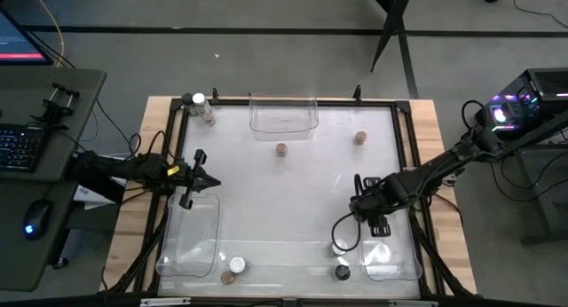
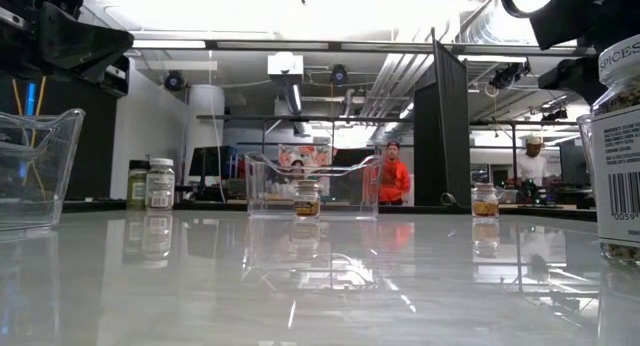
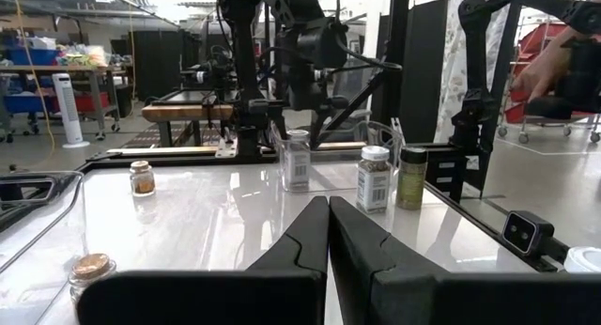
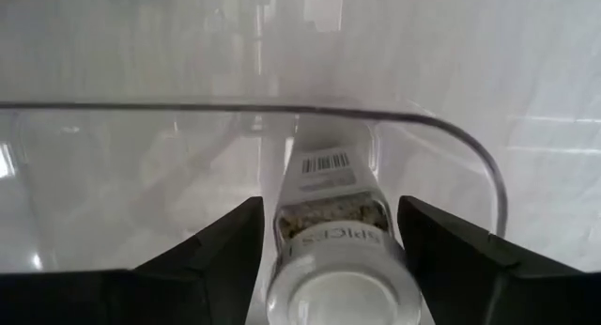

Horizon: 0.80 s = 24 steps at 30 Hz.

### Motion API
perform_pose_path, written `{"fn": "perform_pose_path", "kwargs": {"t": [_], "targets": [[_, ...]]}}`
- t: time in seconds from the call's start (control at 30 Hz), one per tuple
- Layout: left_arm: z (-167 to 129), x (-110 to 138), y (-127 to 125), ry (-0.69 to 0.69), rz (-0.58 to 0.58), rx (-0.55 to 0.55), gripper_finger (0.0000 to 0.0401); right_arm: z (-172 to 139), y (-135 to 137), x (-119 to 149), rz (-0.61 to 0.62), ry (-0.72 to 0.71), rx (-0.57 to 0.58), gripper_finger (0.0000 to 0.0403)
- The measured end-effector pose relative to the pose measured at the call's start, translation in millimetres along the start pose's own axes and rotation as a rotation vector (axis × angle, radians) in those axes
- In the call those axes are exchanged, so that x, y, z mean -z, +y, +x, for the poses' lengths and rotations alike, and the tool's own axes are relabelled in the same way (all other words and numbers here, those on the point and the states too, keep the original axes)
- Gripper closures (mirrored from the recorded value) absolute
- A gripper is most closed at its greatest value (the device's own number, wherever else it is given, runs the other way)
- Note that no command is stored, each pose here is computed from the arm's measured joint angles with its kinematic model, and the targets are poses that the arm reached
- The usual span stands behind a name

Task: Sort spices by type
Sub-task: Put the white seasoning bottle into the bottom right transparent bin

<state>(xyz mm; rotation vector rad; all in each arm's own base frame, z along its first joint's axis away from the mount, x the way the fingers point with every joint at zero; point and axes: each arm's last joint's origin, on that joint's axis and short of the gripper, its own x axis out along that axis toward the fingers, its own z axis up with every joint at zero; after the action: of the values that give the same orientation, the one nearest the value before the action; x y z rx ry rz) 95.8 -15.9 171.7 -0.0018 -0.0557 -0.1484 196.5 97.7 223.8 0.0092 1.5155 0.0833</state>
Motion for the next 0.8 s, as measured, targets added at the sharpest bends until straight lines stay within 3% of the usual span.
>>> {"fn": "perform_pose_path", "kwargs": {"t": [0.4,0.6,0.7,0.8], "targets": [[0.0,0.0,0.0,0.0,0.0,0.0,0.0401,-41.3,5.0,-12.1,0.025,-0.084,0.02,0.0158],[0.0,-0.1,0.0,-0.001,0.0,0.0,0.0401,-65.2,7.9,-13.3,0.241,-0.092,-0.015,0.0166],[0.0,-0.1,0.0,-0.001,0.0,0.0,0.0401,-66.5,16.2,-7.7,0.328,-0.033,-0.074,0.0208],[0.0,0.0,0.0,0.0,0.0,0.0,0.0401,-58.4,26.0,7.6,0.354,0.078,-0.056,0.0299]]}}
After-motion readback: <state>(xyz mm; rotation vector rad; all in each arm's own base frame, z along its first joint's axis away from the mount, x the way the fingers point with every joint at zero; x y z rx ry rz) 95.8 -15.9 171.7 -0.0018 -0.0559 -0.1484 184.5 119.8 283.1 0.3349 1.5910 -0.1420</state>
